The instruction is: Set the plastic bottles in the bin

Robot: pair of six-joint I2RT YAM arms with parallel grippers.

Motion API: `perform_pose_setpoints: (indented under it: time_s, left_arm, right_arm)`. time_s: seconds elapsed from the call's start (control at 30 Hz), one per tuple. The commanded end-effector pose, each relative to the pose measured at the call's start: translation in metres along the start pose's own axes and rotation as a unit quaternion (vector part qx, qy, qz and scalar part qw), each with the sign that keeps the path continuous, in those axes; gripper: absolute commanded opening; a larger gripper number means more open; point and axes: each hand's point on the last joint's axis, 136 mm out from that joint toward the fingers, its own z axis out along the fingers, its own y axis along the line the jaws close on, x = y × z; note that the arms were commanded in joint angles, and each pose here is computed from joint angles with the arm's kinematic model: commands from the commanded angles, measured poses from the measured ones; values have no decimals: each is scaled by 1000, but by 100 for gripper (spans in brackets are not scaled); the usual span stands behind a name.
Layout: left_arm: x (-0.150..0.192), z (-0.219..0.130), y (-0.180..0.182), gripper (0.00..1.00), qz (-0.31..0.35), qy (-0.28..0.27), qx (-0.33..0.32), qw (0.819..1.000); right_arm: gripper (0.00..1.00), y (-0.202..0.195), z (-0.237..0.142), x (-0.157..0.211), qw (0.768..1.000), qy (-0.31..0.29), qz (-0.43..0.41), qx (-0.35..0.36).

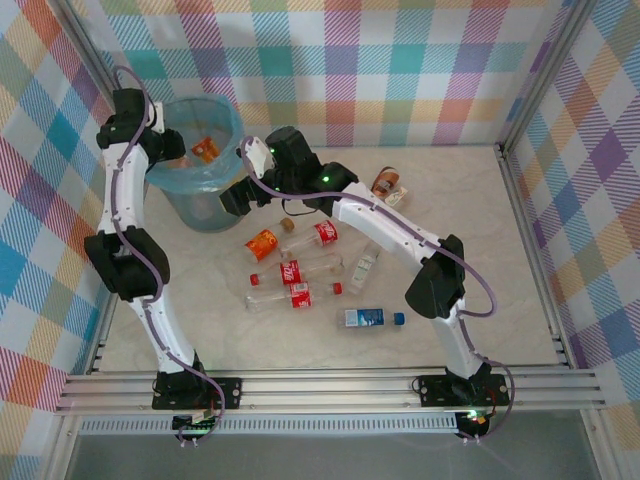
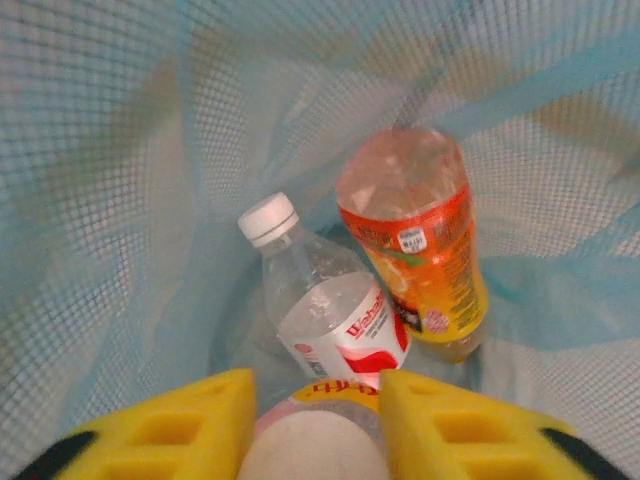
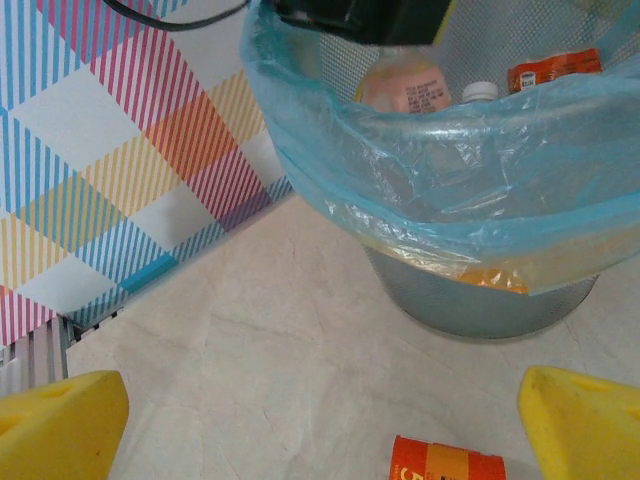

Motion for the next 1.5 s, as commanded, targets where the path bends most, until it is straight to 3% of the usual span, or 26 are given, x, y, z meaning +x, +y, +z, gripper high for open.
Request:
perform_pose_setpoints:
  time_s: [0.0, 0.13, 0.5, 0.73, 0.93, 1.23, 1.47]
  left_arm:
    - [5, 4, -1, 52, 7, 9, -7, 1000]
    - [0, -1, -3, 62, 2, 0, -3, 1000]
    - [-16, -23, -5, 64, -2, -29, -3, 1000]
    - [-49, -92, -19, 65, 2, -106, 5, 994]
    - [-54, -155, -40, 65, 16, -161, 17, 987]
    - [0, -207, -101, 69, 40, -188, 95, 977]
    - [77, -223, -152, 71, 91, -151, 173, 969]
  right_arm:
    - [100, 9, -21, -23, 999, -32, -25, -2]
    - [100, 9, -21, -22, 999, -30, -24, -2]
    - [100, 12, -27, -26, 999, -32, -22, -4]
    - [100, 14, -44, -28, 999, -27, -31, 6]
    - [96, 17, -65, -11, 997, 3, -71, 8]
    - [87, 28, -106, 50, 987, 55, -149, -9]
    - [87, 42, -115, 120, 964, 111, -227, -82]
